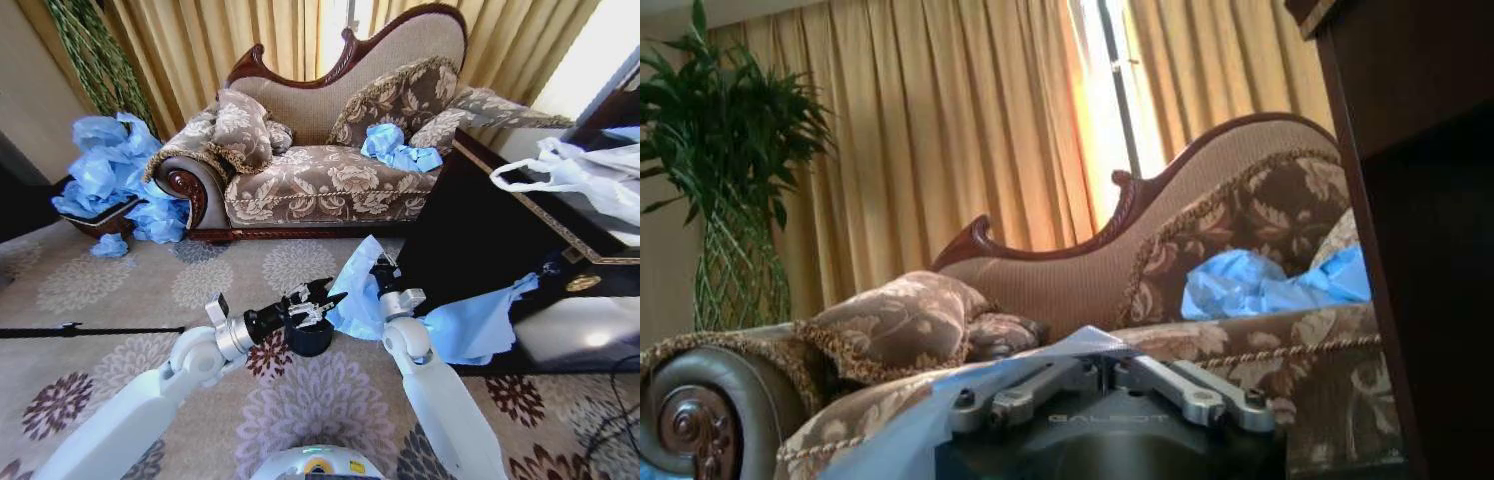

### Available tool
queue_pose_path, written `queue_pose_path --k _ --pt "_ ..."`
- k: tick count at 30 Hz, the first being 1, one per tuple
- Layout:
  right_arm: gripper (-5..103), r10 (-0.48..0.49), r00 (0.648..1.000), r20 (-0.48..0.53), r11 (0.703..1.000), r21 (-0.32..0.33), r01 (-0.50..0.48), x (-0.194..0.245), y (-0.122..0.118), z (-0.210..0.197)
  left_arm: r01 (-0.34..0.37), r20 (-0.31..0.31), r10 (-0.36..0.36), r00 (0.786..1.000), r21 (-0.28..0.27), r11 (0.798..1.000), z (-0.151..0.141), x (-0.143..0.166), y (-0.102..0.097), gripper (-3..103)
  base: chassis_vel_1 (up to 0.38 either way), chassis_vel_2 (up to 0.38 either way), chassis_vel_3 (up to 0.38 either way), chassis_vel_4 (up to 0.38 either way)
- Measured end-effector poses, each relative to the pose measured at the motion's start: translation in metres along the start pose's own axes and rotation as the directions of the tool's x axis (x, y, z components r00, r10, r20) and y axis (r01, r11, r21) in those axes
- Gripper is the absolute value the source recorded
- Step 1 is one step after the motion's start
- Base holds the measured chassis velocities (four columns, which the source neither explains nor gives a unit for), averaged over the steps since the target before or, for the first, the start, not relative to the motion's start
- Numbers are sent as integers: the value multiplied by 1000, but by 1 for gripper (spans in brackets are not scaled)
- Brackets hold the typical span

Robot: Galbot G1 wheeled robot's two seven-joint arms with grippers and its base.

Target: Place a garbage bag over the trash bin.

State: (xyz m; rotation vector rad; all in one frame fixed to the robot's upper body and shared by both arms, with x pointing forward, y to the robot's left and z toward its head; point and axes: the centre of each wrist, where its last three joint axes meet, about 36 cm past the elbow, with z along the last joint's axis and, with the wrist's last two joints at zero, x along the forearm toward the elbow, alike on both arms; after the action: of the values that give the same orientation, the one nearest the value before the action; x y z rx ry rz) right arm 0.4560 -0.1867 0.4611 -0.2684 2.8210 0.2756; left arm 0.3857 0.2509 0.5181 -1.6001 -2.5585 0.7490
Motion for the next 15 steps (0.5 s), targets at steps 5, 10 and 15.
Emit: queue_pose_path --k 5,10,15 --pt "0 -3 1000 9 1000 -11 3 3 4 -10 80 2 -80 997 2 997 2 0 5 100 0 0 0 0" --pt "0 -14 1000 20 1000 -21 14 5 5 -23 136 -23 -137 990 -36 990 7 -3 15 100 0 0 0 0" --pt "0 -32 999 18 997 -66 33 11 11 -37 159 -86 -175 981 -160 974 19 -5 27 100 0 0 0 0"
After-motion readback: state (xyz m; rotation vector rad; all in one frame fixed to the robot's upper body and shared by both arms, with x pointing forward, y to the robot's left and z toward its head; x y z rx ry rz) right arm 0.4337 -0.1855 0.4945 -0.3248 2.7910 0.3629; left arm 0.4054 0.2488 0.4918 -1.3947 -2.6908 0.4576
